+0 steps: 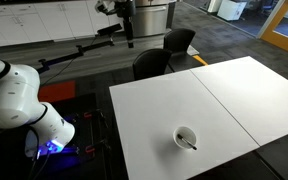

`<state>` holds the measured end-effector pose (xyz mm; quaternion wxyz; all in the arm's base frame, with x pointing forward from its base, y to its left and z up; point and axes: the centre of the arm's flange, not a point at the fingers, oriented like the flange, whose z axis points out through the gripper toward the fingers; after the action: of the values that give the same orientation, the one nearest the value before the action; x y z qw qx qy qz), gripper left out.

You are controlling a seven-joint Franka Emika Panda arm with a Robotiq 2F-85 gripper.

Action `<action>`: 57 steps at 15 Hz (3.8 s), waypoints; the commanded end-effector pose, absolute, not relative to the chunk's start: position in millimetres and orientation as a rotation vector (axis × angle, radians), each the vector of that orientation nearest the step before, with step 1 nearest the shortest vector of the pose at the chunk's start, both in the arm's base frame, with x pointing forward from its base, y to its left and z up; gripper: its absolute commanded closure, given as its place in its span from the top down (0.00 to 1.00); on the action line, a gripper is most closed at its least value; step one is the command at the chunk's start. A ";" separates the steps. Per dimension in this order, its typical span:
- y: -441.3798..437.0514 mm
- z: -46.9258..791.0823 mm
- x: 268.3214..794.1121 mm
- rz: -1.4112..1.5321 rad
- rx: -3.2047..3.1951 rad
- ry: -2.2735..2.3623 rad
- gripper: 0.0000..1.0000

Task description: Remove the marker from the bowl and put it on the table

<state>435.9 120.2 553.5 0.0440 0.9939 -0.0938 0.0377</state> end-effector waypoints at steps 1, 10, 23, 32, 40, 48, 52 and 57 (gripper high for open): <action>99.5 564.0 446.1 0.215 3.032 -0.512 1.00; 7.3 572.0 483.4 0.389 2.826 -1.225 1.00; -101.9 474.2 545.6 0.389 2.287 -1.826 1.00; -139.9 401.1 562.1 0.332 2.212 -1.776 1.00; -135.1 394.6 557.9 0.318 2.197 -1.794 1.00; -150.5 333.5 593.1 0.296 2.187 -1.895 1.00; -163.0 299.1 607.2 0.307 2.161 -1.979 1.00; -174.4 269.6 621.0 0.321 2.050 -2.055 1.00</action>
<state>602.8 -171.2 280.8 0.1088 0.7196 -0.6786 0.0990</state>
